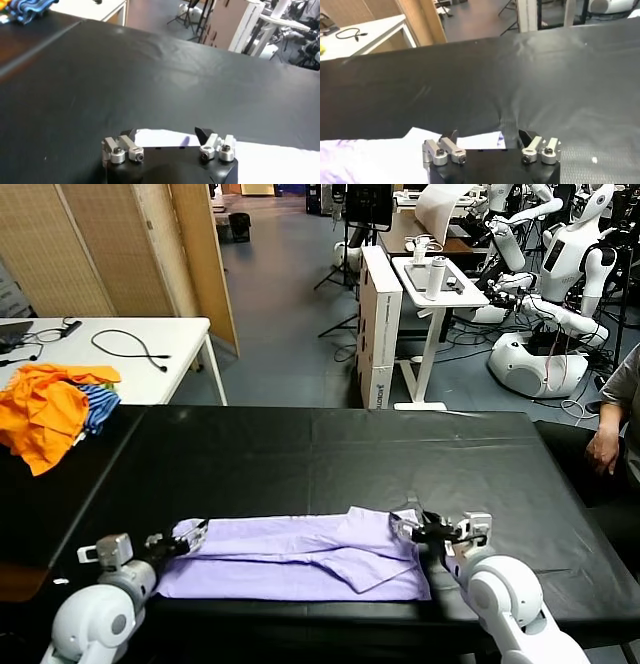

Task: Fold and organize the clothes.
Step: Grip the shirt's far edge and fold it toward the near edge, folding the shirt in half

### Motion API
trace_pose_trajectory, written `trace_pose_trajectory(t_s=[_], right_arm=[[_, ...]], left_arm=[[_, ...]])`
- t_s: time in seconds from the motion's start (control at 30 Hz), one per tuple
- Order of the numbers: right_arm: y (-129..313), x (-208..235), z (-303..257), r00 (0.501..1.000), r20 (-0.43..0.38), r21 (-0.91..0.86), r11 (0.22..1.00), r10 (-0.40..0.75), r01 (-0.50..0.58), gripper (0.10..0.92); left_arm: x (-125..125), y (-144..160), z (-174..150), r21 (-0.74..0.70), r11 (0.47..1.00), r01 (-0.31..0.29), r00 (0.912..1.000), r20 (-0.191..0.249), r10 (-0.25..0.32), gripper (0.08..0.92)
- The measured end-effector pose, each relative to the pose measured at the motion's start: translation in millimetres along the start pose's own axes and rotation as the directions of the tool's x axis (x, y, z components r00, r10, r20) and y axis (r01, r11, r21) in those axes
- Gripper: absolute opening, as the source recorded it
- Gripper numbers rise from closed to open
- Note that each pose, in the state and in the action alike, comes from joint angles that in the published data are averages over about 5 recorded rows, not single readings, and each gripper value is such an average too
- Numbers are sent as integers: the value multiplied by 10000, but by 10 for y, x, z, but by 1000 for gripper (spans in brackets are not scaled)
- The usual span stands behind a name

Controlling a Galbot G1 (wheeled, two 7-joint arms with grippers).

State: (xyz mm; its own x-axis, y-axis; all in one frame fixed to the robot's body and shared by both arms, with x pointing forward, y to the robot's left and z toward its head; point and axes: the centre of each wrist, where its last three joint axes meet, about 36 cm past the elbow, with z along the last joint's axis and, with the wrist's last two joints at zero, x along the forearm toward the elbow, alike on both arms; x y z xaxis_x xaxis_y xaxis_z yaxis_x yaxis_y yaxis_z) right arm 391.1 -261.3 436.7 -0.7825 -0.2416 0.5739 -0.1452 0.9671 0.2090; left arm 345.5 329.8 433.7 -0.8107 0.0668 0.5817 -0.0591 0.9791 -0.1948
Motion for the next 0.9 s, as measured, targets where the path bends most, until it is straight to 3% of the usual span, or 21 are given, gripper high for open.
trace_pose_trajectory(t_s=[0.17, 0.3, 0.37, 0.47, 0.9], right_arm=[[-16, -41, 39, 10000, -73, -9, 10000, 16, -16, 630], [-10, -53, 73, 9999, -119, -53, 10000, 7, -8, 422], [0, -55, 91, 9999, -132, -72, 10000, 9, -10, 290], [17, -61, 114, 9999, -143, -107, 9999, 51, -53, 166], [-46, -167, 104, 9989, 466, -314, 9995, -55, 70, 150]], left_arm=[[-18, 5, 21, 33, 10000, -17, 10000, -71, 17, 424], [-29, -1, 23, 39, 10000, -55, 9999, -98, 56, 251], [-41, -5, 18, 42, 10000, -70, 9999, -83, 70, 208], [-74, -9, 11, 39, 10000, -67, 10000, -28, 67, 176], [-313, -10, -174, 14, 10000, 93, 9983, 578, -93, 170]])
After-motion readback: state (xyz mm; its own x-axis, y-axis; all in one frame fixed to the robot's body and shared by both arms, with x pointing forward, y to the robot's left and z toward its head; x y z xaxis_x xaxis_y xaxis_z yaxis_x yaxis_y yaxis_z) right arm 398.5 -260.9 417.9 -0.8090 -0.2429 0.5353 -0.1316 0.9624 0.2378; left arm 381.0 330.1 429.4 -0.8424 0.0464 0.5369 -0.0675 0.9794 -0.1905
